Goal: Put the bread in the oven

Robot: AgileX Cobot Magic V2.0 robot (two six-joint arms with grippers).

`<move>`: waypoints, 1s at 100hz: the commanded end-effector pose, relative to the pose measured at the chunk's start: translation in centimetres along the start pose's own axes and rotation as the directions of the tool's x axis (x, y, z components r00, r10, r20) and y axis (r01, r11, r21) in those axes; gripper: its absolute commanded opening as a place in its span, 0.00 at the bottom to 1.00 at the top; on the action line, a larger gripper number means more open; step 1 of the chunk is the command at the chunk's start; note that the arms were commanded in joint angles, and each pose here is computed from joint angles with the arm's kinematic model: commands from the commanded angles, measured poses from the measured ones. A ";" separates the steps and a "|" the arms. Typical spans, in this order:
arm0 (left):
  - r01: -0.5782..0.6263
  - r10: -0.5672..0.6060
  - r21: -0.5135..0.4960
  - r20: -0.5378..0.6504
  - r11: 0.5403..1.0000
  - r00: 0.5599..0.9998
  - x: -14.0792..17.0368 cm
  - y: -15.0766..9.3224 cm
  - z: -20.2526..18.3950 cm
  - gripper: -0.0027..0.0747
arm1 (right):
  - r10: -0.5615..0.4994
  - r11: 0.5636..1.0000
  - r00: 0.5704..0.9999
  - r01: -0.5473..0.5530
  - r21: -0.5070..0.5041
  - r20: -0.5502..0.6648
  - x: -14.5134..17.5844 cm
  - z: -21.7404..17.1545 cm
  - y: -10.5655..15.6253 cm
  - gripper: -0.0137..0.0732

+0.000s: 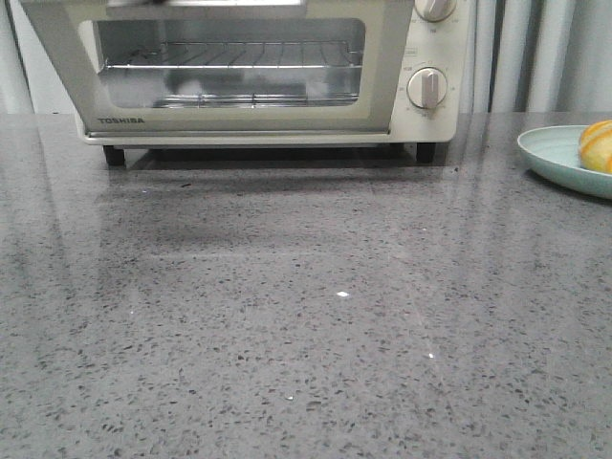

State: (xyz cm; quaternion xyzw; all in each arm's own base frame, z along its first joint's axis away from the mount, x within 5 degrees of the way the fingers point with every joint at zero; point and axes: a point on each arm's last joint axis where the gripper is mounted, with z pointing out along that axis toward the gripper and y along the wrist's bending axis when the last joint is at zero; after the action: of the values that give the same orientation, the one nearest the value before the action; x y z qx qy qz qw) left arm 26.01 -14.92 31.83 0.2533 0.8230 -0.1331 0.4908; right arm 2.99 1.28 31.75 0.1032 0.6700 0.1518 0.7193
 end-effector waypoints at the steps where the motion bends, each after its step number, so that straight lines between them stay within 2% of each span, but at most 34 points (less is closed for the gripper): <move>1: 0.027 -0.022 0.024 -0.185 0.999 0.982 3.2 -0.1 1.1 0.01 | -0.012 1.000 0.995 0.012 0.002 0.104 -2.4 0.0 0.6 0.10; 22: 0.060 -0.052 0.030 -0.234 0.998 0.971 4.8 -0.3 1.2 0.01 | -0.015 1.000 0.990 0.016 -0.006 0.138 -4.5 0.2 1.3 0.10; 55: 0.069 -0.052 0.052 -0.279 0.996 0.959 6.2 -1.0 1.1 0.01 | -0.020 1.000 0.991 0.022 -0.015 0.133 -5.7 0.3 1.9 0.10; 69: 0.073 -0.058 0.056 -0.234 0.996 0.970 5.4 -1.1 -0.3 0.01 | -0.011 1.000 1.000 0.011 -0.002 -0.008 -6.0 2.5 2.0 0.10; 76: 0.067 -0.056 0.056 -0.182 0.996 0.982 4.5 -1.1 -1.8 0.01 | -0.044 0.999 0.994 0.045 0.004 -0.100 -6.5 4.3 2.0 0.10; 82: 0.063 -0.056 0.058 -0.125 0.996 0.991 3.7 -1.1 -3.4 0.01 | -0.089 0.996 0.979 0.090 0.001 -0.185 -7.0 6.2 2.0 0.10; 93: 0.058 -0.057 0.063 -0.017 0.996 0.998 2.4 -1.2 -6.8 0.01 | -0.105 0.993 0.942 0.117 0.020 -0.318 -7.6 9.9 1.5 0.11; 100: 0.051 -0.054 0.067 0.057 0.996 0.997 1.7 -1.3 -9.3 0.01 | -0.129 0.987 0.903 0.157 0.036 -0.409 -7.6 12.4 0.9 0.16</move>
State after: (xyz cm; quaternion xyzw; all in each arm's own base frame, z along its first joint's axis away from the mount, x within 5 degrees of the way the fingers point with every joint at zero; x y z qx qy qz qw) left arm 19.42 -12.02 31.10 0.2620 0.8505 -0.1553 0.4288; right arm 11.96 0.81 39.02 0.0536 0.8038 0.1231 0.5796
